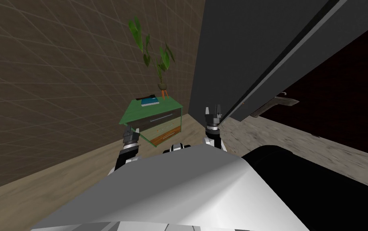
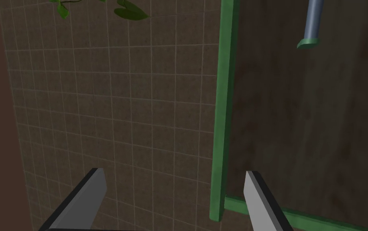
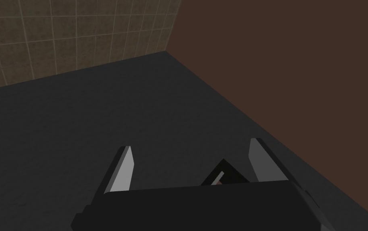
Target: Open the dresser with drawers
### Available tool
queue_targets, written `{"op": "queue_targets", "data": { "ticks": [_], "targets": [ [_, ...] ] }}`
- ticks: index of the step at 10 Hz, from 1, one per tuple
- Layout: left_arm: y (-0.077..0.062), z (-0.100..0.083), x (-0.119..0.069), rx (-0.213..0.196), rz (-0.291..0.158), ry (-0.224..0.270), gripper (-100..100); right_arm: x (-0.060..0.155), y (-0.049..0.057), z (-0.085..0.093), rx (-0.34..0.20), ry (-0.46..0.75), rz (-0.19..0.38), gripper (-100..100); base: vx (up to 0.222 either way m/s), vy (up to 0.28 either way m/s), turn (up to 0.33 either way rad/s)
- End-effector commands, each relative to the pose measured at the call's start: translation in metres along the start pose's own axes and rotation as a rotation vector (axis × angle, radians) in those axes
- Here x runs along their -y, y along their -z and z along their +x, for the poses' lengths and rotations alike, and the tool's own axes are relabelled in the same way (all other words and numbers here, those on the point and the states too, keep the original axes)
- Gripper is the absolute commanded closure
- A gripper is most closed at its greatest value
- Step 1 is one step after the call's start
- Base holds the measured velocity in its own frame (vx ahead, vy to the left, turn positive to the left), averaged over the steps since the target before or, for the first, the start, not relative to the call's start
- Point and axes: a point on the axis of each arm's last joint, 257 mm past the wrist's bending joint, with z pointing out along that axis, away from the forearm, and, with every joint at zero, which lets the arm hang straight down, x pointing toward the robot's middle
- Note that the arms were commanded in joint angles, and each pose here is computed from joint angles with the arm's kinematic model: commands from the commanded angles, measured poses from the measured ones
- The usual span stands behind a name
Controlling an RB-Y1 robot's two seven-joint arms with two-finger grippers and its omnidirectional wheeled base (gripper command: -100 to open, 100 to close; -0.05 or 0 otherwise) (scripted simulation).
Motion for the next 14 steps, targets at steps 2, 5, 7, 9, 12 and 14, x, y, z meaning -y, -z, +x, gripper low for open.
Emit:
{"op": "queue_targets", "data": {
  "ticks": [2, 5, 7, 9, 12, 14],
  "targets": [
    [0.008, -0.010, -0.023, 0.018, -0.035, 0.005, -100, 0.000, 0.000, 0.000, 0.000, 0.000, 0.000, 0, 0.118, -0.054, 0.016],
    [0.015, -0.017, -0.040, 0.038, -0.060, 0.015, -100, 0.000, 0.000, 0.000, 0.000, 0.000, 0.000, 0, 0.101, -0.068, 0.019],
    [0.021, -0.020, -0.052, 0.058, -0.077, 0.030, -100, 0.000, 0.000, 0.000, 0.000, 0.000, 0.000, 0, 0.131, -0.071, 0.020],
    [0.031, -0.019, -0.071, 0.103, -0.104, 0.072, -100, 0.000, 0.000, 0.000, 0.000, 0.000, 0.000, 0, 0.152, -0.085, 0.024],
    [0.043, -0.007, -0.087, 0.163, -0.127, 0.142, -100, 0.000, 0.000, 0.000, 0.000, 0.000, 0.000, 0, 0.095, -0.051, 0.013],
    [0.048, 0.002, -0.092, 0.195, -0.136, 0.182, -100, 0.000, 0.000, 0.000, 0.000, 0.000, 0.000, 0, 0.030, -0.022, 0.004]
  ]
}}
